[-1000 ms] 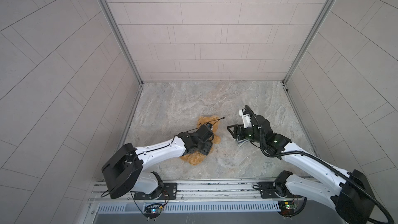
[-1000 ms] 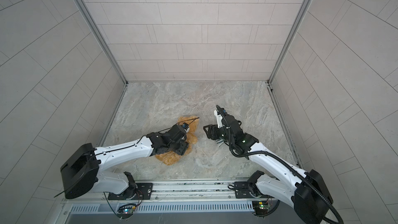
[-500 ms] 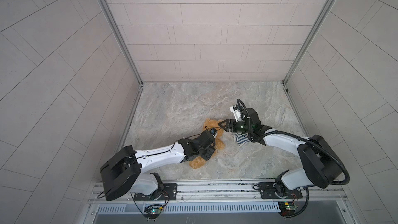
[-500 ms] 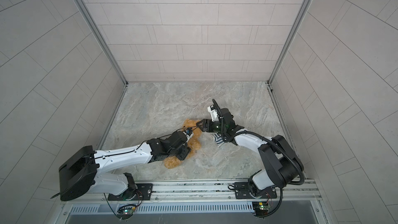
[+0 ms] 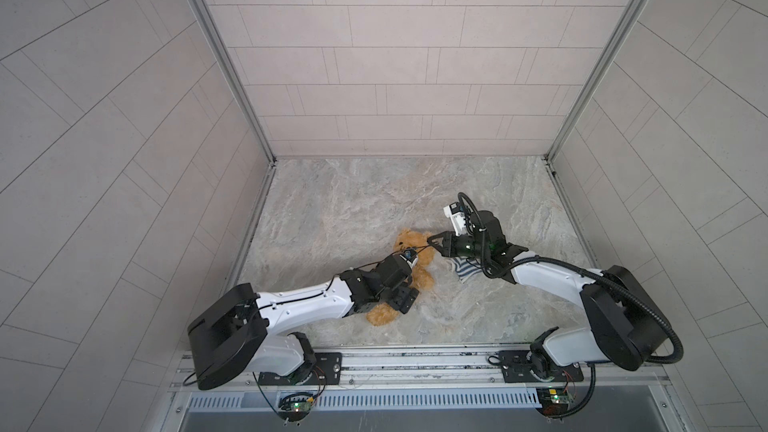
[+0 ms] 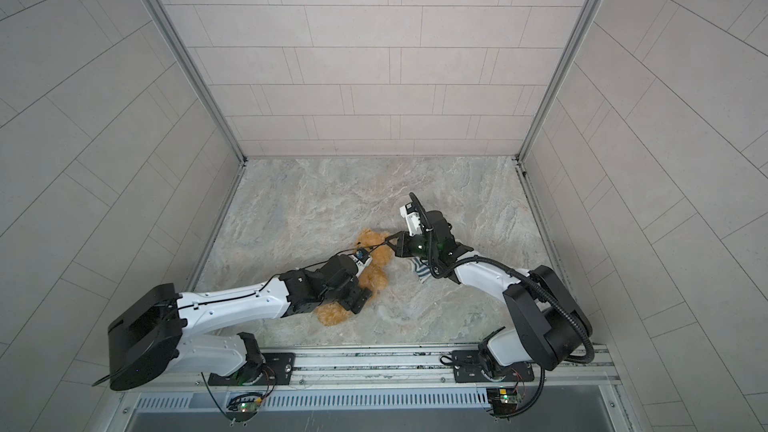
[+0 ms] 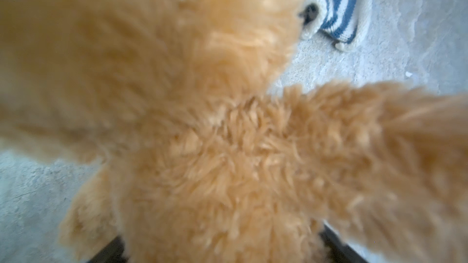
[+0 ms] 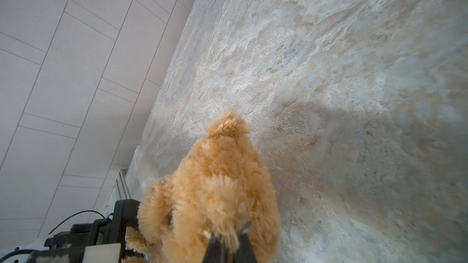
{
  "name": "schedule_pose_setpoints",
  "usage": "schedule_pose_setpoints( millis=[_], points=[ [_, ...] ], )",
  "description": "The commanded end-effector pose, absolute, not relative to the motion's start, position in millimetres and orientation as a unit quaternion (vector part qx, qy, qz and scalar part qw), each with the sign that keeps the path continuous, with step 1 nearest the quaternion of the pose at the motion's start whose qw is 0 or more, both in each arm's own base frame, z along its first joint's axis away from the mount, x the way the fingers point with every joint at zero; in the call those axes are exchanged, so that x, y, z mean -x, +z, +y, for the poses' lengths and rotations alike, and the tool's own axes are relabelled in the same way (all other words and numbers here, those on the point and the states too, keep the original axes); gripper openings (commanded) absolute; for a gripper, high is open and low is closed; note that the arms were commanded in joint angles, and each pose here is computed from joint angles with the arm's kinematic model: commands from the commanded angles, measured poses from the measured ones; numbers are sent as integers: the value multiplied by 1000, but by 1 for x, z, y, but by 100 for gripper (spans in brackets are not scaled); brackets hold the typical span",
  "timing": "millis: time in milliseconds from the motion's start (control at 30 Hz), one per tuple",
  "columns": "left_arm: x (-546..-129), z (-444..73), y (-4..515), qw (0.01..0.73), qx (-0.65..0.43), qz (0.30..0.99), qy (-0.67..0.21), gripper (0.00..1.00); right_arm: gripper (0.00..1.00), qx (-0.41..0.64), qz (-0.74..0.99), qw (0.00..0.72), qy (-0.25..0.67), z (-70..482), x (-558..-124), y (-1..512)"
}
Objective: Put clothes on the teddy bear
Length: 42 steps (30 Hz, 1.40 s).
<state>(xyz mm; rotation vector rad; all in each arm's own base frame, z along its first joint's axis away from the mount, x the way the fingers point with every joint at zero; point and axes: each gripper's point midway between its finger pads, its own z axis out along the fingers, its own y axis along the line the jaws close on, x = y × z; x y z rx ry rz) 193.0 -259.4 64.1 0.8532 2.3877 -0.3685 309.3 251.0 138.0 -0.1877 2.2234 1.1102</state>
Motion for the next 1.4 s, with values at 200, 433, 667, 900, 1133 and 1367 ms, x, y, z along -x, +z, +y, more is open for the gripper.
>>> schedule_pose_setpoints(
  millis=[200,433,667,900,1133,1367],
  points=[
    [-154,-257,88,262,-276,887,-263,100,0,117,845,358,380,243,-280,137],
    [-163,-237,127,287,-193,876,-337,100,0,144,836,392,356,240,-269,142],
    [-186,-253,142,278,-175,875,-356,98,0,145,825,414,356,242,-266,150],
    [-197,-269,110,252,-153,896,-332,96,0,133,818,440,346,237,-260,155],
    [-201,-279,70,241,-129,913,-302,90,0,111,826,435,340,230,-254,145],
    [-202,-295,57,239,-133,909,-313,68,1,80,859,410,296,210,-249,120]
  ],
)
